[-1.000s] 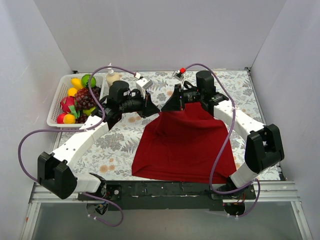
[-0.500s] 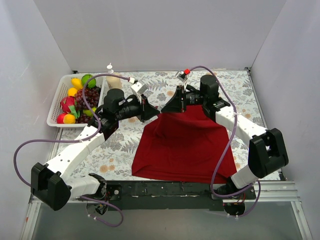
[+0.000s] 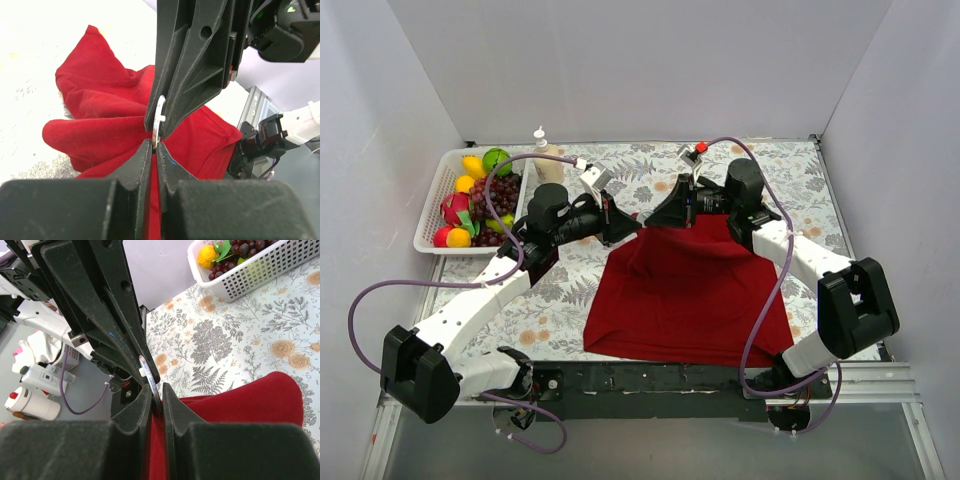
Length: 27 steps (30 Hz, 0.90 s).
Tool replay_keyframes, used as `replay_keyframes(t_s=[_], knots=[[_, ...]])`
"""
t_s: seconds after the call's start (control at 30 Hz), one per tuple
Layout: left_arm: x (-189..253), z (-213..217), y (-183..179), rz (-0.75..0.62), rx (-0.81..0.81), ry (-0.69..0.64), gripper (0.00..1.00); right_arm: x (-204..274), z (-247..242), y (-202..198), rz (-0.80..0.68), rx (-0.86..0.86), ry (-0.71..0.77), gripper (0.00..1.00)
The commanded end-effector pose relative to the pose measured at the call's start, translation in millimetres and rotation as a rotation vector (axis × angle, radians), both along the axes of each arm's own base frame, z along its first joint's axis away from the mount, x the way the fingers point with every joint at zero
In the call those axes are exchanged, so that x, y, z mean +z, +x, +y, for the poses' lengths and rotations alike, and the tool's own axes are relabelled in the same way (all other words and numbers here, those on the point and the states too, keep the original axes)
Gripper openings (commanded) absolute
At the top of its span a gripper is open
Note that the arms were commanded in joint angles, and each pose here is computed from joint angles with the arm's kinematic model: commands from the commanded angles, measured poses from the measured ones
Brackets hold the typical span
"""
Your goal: Pin the brooch onto the clothing
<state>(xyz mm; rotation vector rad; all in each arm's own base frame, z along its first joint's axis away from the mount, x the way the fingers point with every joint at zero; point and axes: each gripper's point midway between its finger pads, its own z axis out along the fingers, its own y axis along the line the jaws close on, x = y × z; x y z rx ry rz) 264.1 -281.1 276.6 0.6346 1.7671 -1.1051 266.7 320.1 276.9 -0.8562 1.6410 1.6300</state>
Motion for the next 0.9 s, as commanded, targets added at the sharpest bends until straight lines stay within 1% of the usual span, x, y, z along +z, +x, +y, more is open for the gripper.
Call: replay_keyframes(t_s=[0.0, 0.3, 0.4, 0.43, 0.5, 0.53, 0.6, 0.63, 0.73, 0.87], knots=[[9.3, 3.2, -19.9, 0.001, -0.045, -0.028, 0.00, 33.4, -24.5, 42.0, -0.124, -0.212, 0.078, 0.01], [3.9, 5.9, -13.0, 0.019, -0.023, -0.031, 0.00, 37.9, -27.8, 37.0, -0.151, -0.190, 0.108, 0.01], [2.2, 7.0, -9.7, 0.023, -0.006, -0.029, 0.00, 38.6, -27.2, 32.4, -0.166, -0.164, 0.110, 0.21], [2.0, 8.1, -7.5, 0.020, 0.006, -0.027, 0.00, 40.3, -27.5, 31.1, -0.176, -0.159, 0.110, 0.35], [1.6, 8.2, -6.3, 0.021, 0.011, -0.024, 0.00, 42.5, -29.1, 30.6, -0.205, -0.172, 0.106, 0.49], [2.1, 8.5, -5.3, 0.021, 0.014, -0.023, 0.00, 44.0, -30.5, 28.8, -0.211, -0.177, 0.099, 0.61], [0.4, 8.0, -3.3, 0.025, 0.016, -0.018, 0.00, 44.6, -32.8, 31.8, -0.245, -0.209, 0.089, 0.73], [0.8, 8.2, -3.2, 0.026, 0.018, -0.017, 0.00, 40.5, -34.0, 31.9, -0.235, -0.220, 0.076, 0.82], [1.2, 7.9, -1.0, 0.024, 0.020, -0.014, 0.00, 45.7, -37.8, 33.2, -0.277, -0.257, 0.069, 0.89], [-0.6, 9.1, 4.8, 0.028, 0.046, -0.008, 0.00, 42.8, -41.6, 34.2, -0.279, -0.289, 0.041, 0.90]])
